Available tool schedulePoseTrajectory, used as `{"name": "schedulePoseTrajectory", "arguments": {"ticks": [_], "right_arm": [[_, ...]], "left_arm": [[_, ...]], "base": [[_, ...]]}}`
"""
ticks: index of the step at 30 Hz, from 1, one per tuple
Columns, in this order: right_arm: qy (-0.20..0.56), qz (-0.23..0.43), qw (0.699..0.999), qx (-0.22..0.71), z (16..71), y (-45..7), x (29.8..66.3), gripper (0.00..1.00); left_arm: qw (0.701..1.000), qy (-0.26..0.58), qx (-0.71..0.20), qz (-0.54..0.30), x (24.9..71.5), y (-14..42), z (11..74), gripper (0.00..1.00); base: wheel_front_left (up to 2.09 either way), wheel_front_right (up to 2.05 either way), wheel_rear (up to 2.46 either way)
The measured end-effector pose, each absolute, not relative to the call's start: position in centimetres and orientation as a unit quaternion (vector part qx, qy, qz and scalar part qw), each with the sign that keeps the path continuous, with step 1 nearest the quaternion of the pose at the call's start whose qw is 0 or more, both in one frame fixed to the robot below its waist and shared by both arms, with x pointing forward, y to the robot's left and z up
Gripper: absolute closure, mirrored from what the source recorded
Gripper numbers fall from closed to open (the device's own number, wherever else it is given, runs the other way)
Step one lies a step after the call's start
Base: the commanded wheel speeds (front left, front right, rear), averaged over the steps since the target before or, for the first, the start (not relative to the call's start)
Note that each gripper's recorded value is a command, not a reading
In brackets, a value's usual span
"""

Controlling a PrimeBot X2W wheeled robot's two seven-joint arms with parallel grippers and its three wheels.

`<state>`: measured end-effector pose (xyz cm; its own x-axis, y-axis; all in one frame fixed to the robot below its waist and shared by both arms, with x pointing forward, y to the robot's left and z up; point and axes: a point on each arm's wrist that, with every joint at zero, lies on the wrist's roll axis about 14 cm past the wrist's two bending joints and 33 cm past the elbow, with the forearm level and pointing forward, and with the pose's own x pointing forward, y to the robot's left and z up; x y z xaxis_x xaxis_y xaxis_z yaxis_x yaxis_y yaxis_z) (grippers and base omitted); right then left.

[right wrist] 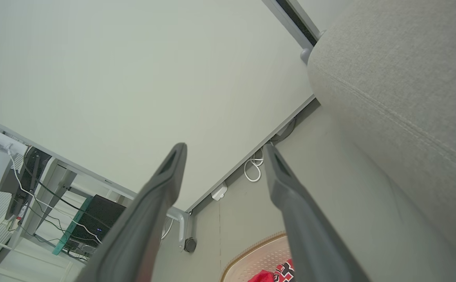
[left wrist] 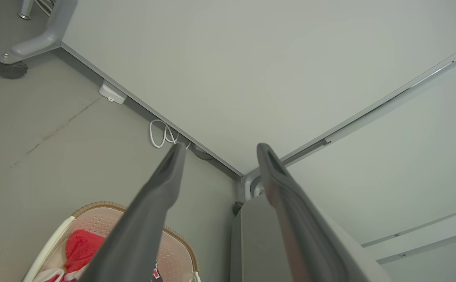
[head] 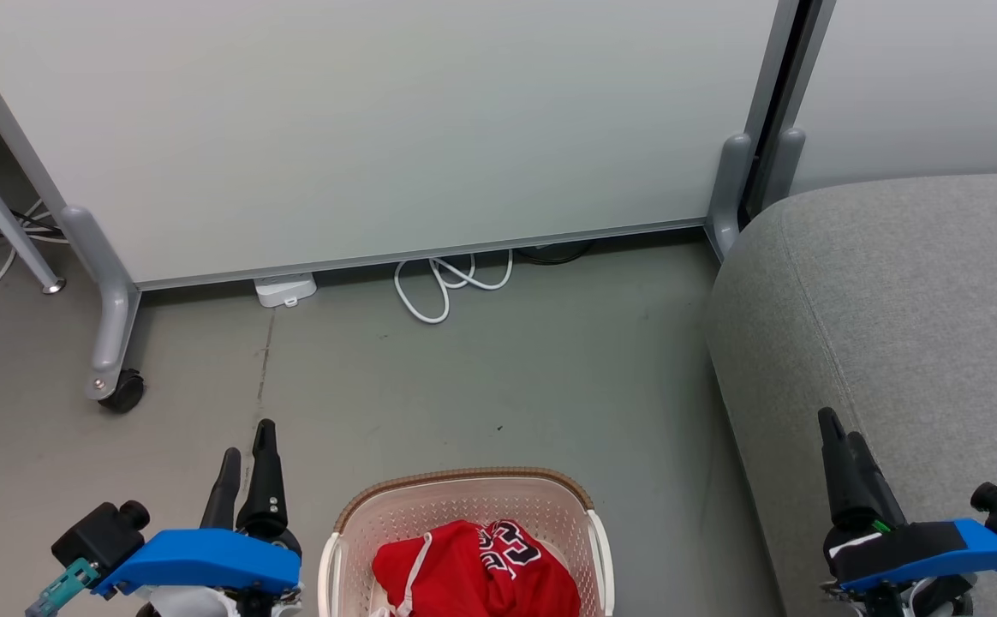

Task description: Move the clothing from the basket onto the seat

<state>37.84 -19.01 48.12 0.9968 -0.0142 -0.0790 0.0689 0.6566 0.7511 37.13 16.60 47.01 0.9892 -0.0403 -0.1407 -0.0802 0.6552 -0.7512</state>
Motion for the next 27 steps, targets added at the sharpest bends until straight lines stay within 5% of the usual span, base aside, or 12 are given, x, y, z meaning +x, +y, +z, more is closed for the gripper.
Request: {"name": "schedulePoseTrajectory", "arguments": {"ticks": [27], "right_arm": [[0.023,0.005,0.974,0.224,48.8,-18.3,38.1,0.0]], "left_arm": [[0.966,0.059,-0.251,-0.018,36.8,15.4,47.2,0.0]], "base": [[0.0,0.0,0.0]]}}
